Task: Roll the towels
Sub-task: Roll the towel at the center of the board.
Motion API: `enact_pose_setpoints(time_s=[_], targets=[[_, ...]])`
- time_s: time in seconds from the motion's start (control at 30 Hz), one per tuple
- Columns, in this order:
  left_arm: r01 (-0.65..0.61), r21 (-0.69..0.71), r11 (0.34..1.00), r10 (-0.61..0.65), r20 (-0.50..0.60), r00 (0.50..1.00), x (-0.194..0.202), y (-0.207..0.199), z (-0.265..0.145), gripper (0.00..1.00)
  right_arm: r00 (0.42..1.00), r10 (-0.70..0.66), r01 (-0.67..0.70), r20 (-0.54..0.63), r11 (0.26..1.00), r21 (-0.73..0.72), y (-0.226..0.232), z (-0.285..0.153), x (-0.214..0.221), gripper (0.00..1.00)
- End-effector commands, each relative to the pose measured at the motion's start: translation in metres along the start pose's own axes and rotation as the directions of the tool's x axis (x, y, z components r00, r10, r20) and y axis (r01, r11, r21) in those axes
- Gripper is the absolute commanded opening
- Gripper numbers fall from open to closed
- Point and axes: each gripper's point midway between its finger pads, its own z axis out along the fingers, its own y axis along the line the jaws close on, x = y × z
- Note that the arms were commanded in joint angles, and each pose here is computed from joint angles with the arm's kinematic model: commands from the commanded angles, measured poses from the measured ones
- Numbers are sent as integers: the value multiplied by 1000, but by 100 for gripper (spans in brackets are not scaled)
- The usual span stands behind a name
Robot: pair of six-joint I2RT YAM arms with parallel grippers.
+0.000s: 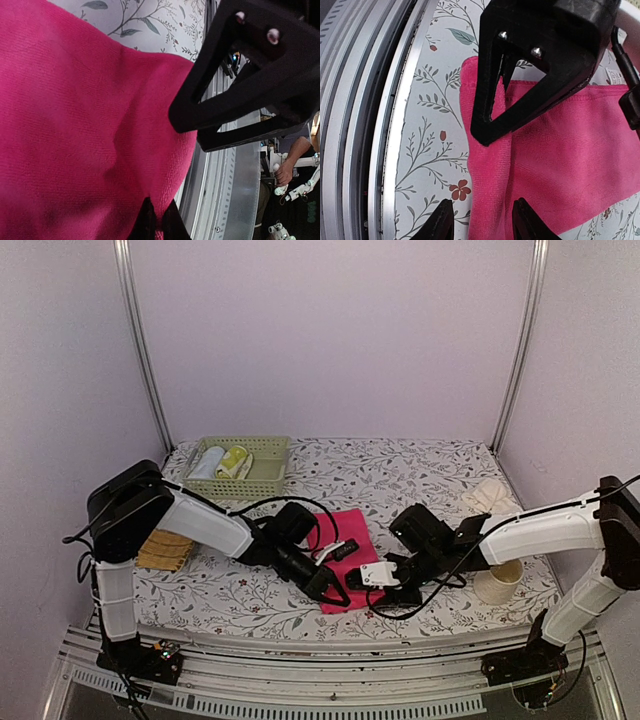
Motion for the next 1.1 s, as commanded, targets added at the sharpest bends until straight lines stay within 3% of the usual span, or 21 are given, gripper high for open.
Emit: enact_pose_setpoints(time_s=[0.0,0.07,0.3,0.37,0.73,0.97,1.07], targets=[[55,51,997,-56,21,998,3,8,-4,0,1000,23,-23,-13,1000,-18,-3,15,-1,43],[61,53,997,-62,21,998,4,9,-5,0,999,44,-45,-31,999,-30,-3,22,2,39],[79,56,995,-80,16,997,10,17,-7,0,993,111,-113,-30,990,-83,-1,27,-4,7],[84,54,995,-85,16,996,12,21,-8,0,989,147,-150,-32,979,-137,1,28,-1,3],[-51,-83,995,68,217,974,-10,12,-48,12,893,442,-424,-87,759,-494,9,27,13,2],[-80,-222,972,142,281,949,-4,13,-73,29,816,555,-535,-160,622,-571,1,37,28,2],[-196,-314,929,289,283,915,2,-2,-79,33,786,587,-575,-194,577,-580,-9,43,28,2]])
